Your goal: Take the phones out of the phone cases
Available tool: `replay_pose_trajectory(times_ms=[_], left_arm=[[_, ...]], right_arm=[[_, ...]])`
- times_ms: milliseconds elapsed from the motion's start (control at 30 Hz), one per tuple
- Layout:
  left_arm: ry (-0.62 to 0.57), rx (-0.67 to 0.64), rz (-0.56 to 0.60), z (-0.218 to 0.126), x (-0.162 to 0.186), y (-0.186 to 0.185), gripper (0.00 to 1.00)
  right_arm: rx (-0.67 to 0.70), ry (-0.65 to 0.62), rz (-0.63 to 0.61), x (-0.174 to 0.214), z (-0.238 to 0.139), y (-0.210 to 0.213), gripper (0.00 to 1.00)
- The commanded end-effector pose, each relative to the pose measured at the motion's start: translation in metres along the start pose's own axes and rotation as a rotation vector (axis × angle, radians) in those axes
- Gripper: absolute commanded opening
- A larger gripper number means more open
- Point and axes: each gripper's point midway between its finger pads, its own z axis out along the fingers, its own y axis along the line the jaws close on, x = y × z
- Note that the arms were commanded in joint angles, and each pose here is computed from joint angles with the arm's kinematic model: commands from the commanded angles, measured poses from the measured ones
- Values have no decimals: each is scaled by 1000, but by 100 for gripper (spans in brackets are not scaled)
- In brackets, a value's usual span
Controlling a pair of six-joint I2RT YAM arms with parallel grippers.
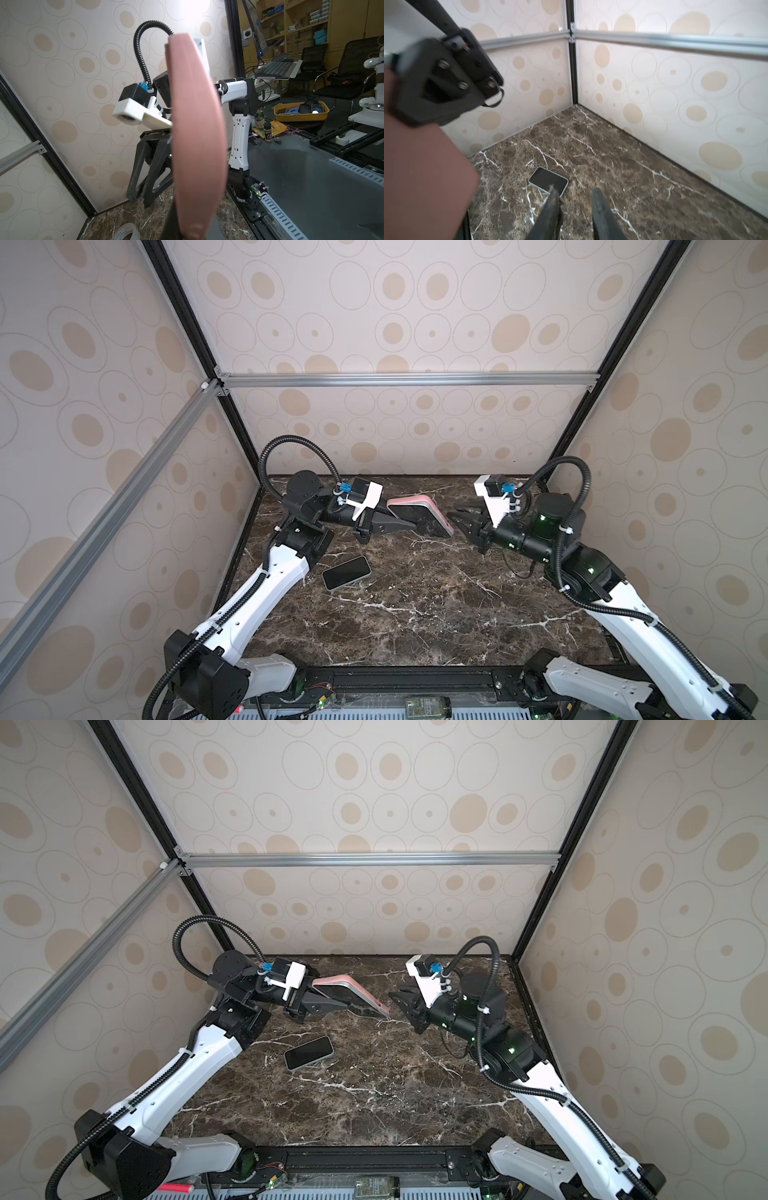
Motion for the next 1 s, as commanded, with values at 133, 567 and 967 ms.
replay_pose_trajectory(times_ms=[133,567,967], left_arm=[[-18,18,72,-2,-19,-9,0],[-18,17,71,-2,-19,-9,0],[-2,0,63,-2,-14,-4,0]], right_arm=[[-188,-320,-129,-68,-40,44,40],[-416,-326,-125,-83,-46,78,41],[-524,-291,-130,-80,-45,91,40]])
